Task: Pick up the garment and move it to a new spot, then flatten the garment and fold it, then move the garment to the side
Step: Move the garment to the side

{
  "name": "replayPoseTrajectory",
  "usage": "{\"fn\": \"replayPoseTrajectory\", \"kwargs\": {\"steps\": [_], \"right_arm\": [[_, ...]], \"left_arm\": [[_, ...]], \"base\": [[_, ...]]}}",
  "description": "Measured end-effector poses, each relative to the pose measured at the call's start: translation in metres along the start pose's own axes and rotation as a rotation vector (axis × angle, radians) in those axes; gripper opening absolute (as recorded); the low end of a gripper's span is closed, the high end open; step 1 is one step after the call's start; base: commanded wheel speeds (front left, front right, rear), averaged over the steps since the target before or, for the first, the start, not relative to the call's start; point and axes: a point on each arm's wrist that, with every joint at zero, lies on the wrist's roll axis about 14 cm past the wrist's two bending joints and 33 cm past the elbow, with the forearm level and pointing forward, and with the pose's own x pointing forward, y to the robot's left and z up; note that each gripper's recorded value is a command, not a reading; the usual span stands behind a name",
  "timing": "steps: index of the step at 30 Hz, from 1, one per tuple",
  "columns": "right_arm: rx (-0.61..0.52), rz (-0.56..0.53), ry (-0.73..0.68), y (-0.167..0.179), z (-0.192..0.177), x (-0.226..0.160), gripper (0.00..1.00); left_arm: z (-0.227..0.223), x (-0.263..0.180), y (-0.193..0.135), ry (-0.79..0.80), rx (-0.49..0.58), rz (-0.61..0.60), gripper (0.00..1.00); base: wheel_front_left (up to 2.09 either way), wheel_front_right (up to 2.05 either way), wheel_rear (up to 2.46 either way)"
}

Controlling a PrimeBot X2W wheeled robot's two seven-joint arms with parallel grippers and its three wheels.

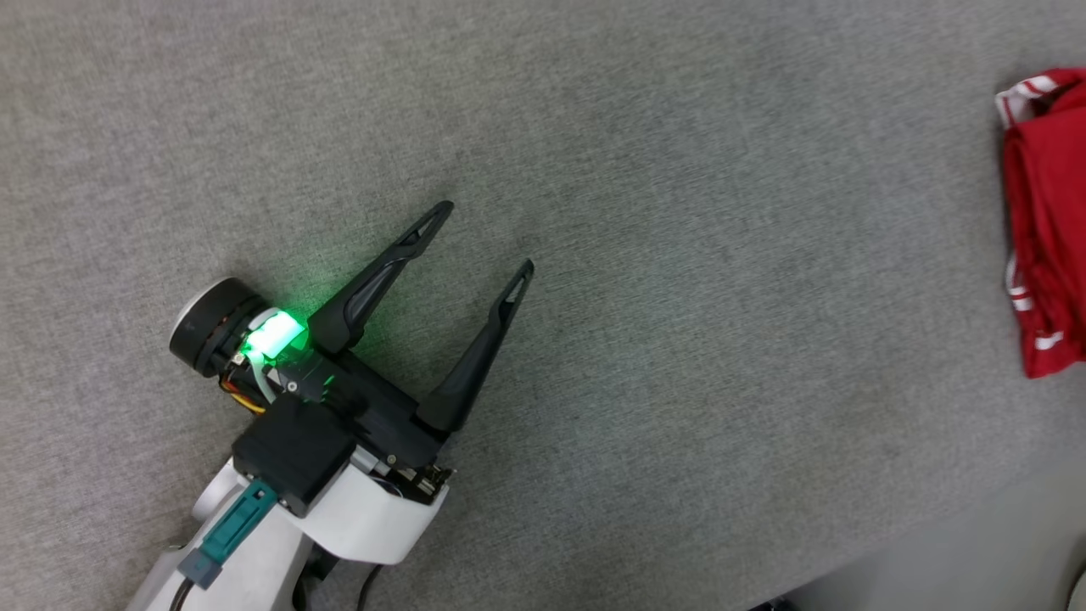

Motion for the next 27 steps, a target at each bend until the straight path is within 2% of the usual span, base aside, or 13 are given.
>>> {"fn": "replayPoseTrajectory", "kwargs": {"steps": [7,8,9,14,19,21,24,27], "right_arm": [[0.021,-0.024,-0.021,0.007,0.009,0.021,0.00],[0.028,-0.027,-0.017,0.007,0.008,0.021,0.28],[0.034,-0.035,-0.020,0.005,0.008,0.021,1.00],[0.051,-0.079,-0.048,-0.010,0.016,0.012,1.00],[0.110,-0.110,-0.148,-0.028,0.038,-0.008,1.00],[0.153,-0.127,-0.212,-0.038,0.051,-0.019,1.00],[0.229,-0.164,-0.352,-0.056,0.078,-0.045,1.00],[0.325,-0.146,-0.505,-0.053,0.107,-0.074,1.00]], "left_arm": [[-0.007,-0.005,0.007,0.003,-0.009,0.010,1.00],[-0.006,-0.005,0.008,0.003,-0.005,0.012,1.00],[-0.005,-0.005,0.009,0.003,0.000,0.016,1.00],[0.008,-0.005,0.013,-0.007,0.024,0.041,1.00],[0.030,-0.008,0.011,-0.025,0.030,0.085,1.00],[0.040,-0.012,0.014,-0.035,0.015,0.129,1.00],[0.053,-0.024,0.022,-0.032,0.049,0.201,1.00],[0.074,-0.040,0.033,-0.051,0.087,0.291,1.00]], "base": [[0.00,0.00,0.00],[0.00,0.00,0.00],[0.00,0.00,0.00],[0.00,0.00,0.00],[0.00,0.00,0.00],[0.00,0.00,0.00],[0.00,0.00,0.00],[0.00,0.00,0.00]]}}
